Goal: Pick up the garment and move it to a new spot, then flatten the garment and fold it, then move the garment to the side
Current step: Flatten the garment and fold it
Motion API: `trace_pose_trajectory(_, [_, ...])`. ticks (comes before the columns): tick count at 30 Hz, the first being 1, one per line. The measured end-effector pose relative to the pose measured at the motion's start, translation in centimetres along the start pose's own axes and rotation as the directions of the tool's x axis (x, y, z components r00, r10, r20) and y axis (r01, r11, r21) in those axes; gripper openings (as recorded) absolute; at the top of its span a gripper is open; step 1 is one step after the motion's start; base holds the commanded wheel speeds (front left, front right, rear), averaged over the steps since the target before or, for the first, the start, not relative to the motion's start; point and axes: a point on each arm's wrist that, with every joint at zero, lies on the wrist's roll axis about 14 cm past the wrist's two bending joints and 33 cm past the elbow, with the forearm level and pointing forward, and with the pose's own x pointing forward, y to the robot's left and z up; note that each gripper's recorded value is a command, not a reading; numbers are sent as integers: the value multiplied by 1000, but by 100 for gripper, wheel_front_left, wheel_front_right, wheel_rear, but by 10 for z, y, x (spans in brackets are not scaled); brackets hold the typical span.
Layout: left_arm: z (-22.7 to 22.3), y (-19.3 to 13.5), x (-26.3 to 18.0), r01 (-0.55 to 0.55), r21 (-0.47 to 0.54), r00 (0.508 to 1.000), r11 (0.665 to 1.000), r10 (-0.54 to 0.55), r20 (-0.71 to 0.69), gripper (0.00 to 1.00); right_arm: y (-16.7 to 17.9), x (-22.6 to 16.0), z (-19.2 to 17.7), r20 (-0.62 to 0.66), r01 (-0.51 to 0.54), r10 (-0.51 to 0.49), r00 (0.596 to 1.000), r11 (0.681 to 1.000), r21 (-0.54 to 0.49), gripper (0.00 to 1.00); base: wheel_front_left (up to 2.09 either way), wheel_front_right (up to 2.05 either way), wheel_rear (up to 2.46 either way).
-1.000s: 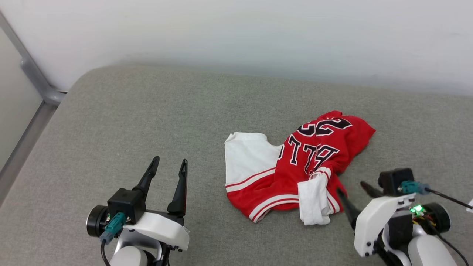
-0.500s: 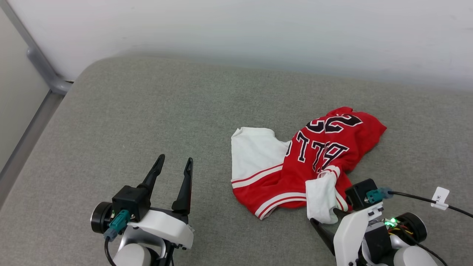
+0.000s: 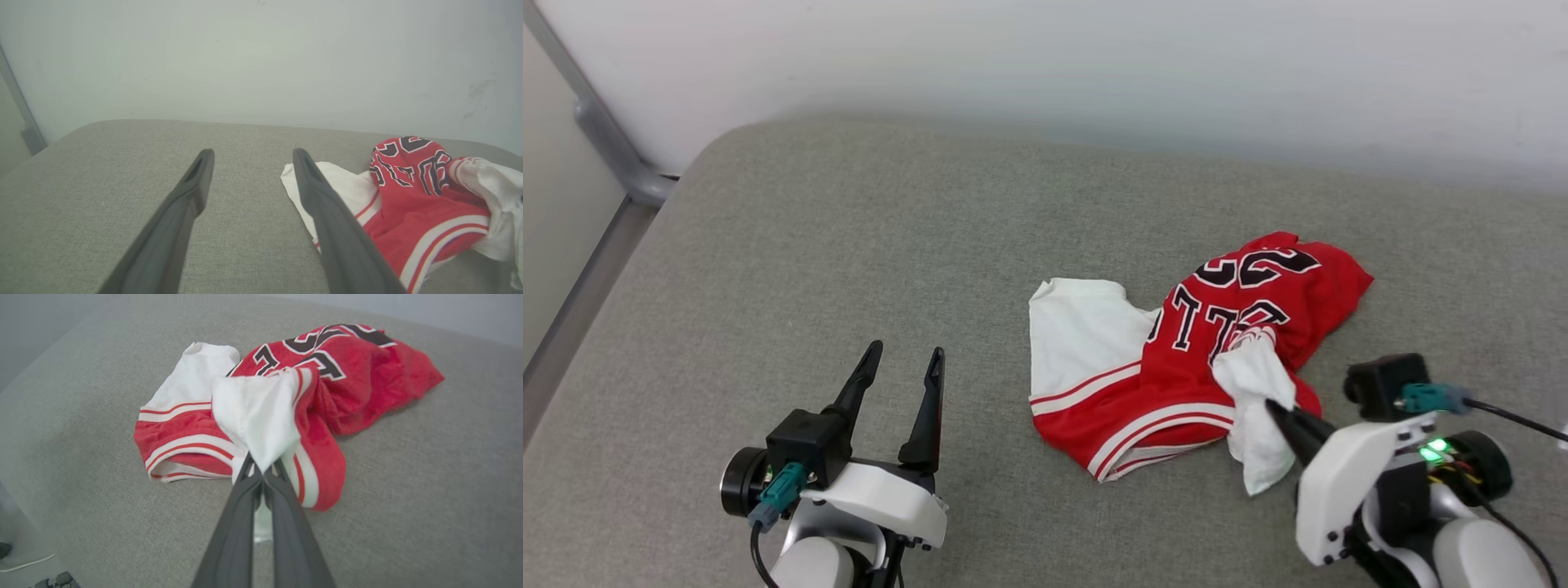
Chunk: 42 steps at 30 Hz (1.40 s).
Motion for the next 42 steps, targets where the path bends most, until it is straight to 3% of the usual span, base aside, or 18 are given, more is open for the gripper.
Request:
trace_pose_trajectory(2, [2, -2, 1, 6, 1, 1000, 1000, -6, 7, 100, -12, -9, 9, 46, 45, -46, 998, 999, 17, 0, 0, 0, 0])
trace_pose_trajectory(3, [4, -9, 3, 27, 0, 1000, 1000, -27, 16, 100, -40, -25, 13, 81, 134, -139, 987, 989, 66, 0, 0, 0, 0])
trace_pose_trajectory(7, [6, -15, 5, 43, -1, 999, 999, -42, 23, 100, -81, -51, 5, 85, 262, -278, 957, 952, 158, 0, 0, 0, 0])
trace_pose_trajectory(13, [1, -16, 8, 48, -3, 999, 999, -48, 7, 100, -139, -79, -41, -33, 434, -445, 895, 851, 295, 0, 0, 0, 0])
trace_pose_trajectory(18, [-7, -16, 12, 50, -2, 999, 999, -50, -15, 100, -160, -83, -87, -157, 502, -481, 863, 778, 376, 0, 0, 0, 0])
trace_pose_trajectory(19, [-9, -15, 13, 50, -1, 999, 999, -50, -21, 100, -161, -82, -93, -172, 508, -481, 860, 771, 384, 26, 0, 0, 0])
trace_pose_trajectory(20, [-11, -14, 13, 50, 1, 998, 999, -50, -26, 100, -161, -79, -97, -178, 509, -479, 859, 767, 391, 66, 0, 0, 0])
trace_pose_trajectory(21, [-11, -14, 14, 50, 2, 998, 999, -50, -27, 100, -161, -77, -99, -173, 508, -481, 860, 763, 400, 100, 0, 0, 0])
trace_pose_trajectory(29, [-11, -12, 16, 51, 6, 998, 999, -51, -29, 100, -168, -71, -58, 69, 472, -545, 835, 776, 419, 100, 0, 0, 0])
trace_pose_trajectory(36, [-3, -11, 7, 35, 16, 999, 999, -34, -10, 100, -153, -89, -13, 302, 449, -542, 784, 831, 327, 100, 0, 0, 0])
trace_pose_trajectory(42, [3, -9, -4, 22, 24, 1000, 999, -22, -1, 100, -119, -103, 19, 452, 410, -459, 765, 888, 207, 100, 0, 0, 0])
